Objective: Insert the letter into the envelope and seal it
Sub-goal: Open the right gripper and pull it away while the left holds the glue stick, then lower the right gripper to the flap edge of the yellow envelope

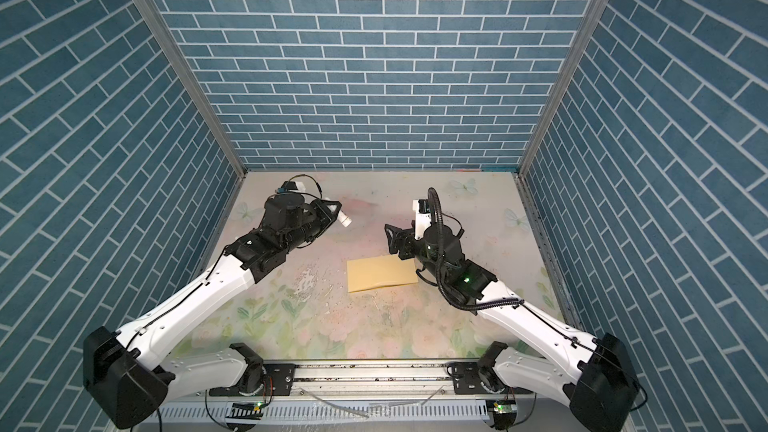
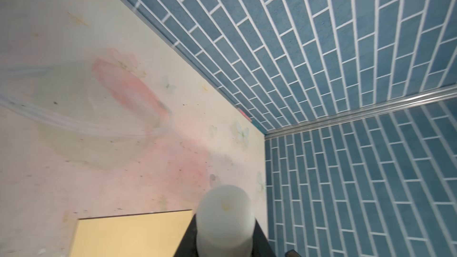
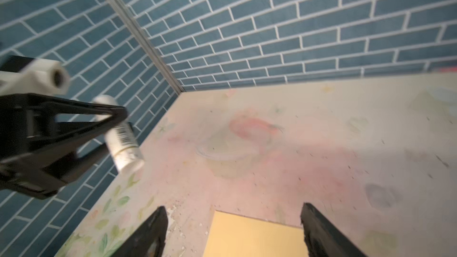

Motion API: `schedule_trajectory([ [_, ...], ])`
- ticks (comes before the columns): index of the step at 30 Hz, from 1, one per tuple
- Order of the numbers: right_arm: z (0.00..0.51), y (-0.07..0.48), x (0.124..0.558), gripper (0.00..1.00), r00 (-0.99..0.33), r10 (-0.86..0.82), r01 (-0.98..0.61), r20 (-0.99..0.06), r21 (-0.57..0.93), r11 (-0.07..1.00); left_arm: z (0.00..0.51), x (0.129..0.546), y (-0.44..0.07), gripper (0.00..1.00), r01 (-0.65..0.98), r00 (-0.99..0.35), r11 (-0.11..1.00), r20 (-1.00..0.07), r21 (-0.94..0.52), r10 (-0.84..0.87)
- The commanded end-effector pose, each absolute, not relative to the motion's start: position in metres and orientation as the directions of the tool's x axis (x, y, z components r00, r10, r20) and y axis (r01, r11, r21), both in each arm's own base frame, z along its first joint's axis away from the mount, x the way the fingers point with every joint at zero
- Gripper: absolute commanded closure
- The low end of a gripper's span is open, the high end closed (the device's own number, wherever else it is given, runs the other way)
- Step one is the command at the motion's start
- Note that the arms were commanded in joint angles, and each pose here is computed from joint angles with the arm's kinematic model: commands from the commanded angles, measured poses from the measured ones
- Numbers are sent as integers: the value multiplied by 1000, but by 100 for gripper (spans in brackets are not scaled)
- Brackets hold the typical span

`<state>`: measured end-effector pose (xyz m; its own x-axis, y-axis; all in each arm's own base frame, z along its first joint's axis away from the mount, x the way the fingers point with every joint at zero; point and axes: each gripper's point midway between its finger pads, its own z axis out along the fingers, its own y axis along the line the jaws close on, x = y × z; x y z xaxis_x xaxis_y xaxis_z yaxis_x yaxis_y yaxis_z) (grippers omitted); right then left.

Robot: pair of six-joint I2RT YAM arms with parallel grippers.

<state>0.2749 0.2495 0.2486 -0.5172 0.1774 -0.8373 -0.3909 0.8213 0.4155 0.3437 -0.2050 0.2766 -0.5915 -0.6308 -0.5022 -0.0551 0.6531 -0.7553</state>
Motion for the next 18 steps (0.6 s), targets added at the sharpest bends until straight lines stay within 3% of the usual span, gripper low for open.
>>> schedule_trajectory([
  [1, 212, 218, 257, 16, -679, 284, -108, -677, 475, 874, 249, 338, -186, 100, -55, -608, 802, -617, -595, -500],
  [10, 155, 230, 230, 17, -764, 545, 308, -345, 547, 778, 227, 332, -187, 100, -60, -649, 819, -601, -571, -467],
  [18, 120, 250, 214, 25, -758, 638, 515, -134, 477, 712, 222, 324, -181, 100, -58, -645, 823, -608, -565, -463],
])
